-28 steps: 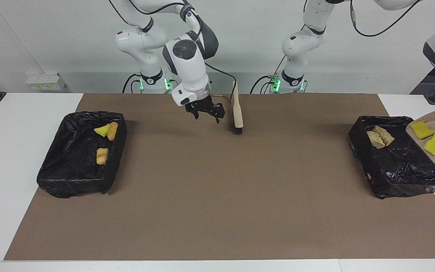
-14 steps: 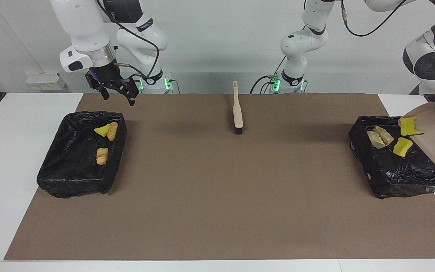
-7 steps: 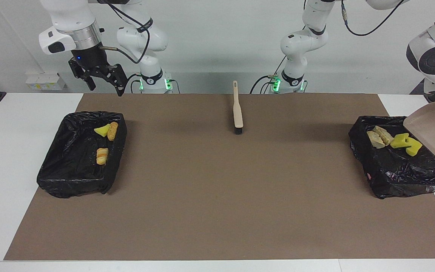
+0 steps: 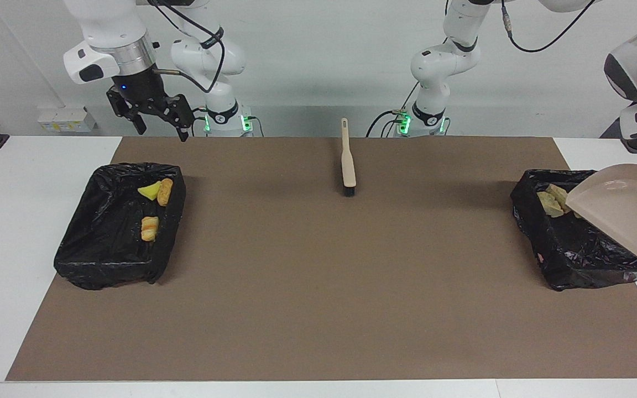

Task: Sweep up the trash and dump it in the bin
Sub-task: 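Tip the dustpan into the bin with the left gripper while the right gripper withdraws, then bring the empty dustpan to the table center and set it down with the left gripper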

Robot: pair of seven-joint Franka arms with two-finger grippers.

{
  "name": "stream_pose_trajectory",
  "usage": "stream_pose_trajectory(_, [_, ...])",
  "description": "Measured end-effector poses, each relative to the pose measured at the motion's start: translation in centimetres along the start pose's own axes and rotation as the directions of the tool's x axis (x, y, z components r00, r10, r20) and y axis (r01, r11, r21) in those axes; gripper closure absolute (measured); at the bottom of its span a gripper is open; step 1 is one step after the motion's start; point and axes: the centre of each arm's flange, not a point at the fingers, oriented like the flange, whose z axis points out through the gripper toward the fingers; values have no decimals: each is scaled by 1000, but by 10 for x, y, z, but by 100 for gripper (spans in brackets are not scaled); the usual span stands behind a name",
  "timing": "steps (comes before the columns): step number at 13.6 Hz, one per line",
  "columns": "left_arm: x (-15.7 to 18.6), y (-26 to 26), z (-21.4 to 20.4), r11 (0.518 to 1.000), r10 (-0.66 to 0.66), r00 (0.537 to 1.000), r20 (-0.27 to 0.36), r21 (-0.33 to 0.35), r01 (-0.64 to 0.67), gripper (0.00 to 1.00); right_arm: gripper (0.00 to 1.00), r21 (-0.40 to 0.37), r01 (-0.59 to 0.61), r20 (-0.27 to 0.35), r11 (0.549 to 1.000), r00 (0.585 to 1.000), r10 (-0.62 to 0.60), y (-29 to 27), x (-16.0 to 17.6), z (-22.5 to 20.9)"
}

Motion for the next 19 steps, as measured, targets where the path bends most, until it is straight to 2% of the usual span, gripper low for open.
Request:
stream_pose_trajectory(1, [3,2,-2,999,-45,998,-53,-28,44,69,0,0,7,1,1000,1000,-7,-4,-1,0])
stream_pose_trajectory(2, [7,4,-4,994,-100,992,-79,-60,96,69,0,-1,11,3,1000,1000,-11,-6,-3,0])
stream_pose_trajectory(5, [45,21,-33,945,-297,950,-94,-172,278,69,0,-2,13,4,1000,1000,-13,-7,-4,0])
stream_pose_trajectory(8, [101,49,-81,832,-506,856,-108,-324,451,69,0,-2,13,4,1000,1000,-13,-6,-4,0])
stream_pose_trajectory(11, [161,81,-131,698,-659,744,-108,-458,551,69,0,-2,13,4,1000,1000,-13,-6,-4,0])
stream_pose_trajectory(14, [236,137,-192,598,-736,672,-82,-544,588,69,0,-2,13,4,1000,1000,-13,-7,-4,0])
stream_pose_trajectory(16, [287,177,-232,523,-796,599,-85,-595,610,69,0,-1,12,4,1000,1000,-12,-6,-4,0])
stream_pose_trajectory(19, [363,236,-265,448,-847,525,-79,-636,628,69,0,-2,2,4,1000,1000,-2,-1,-2,1])
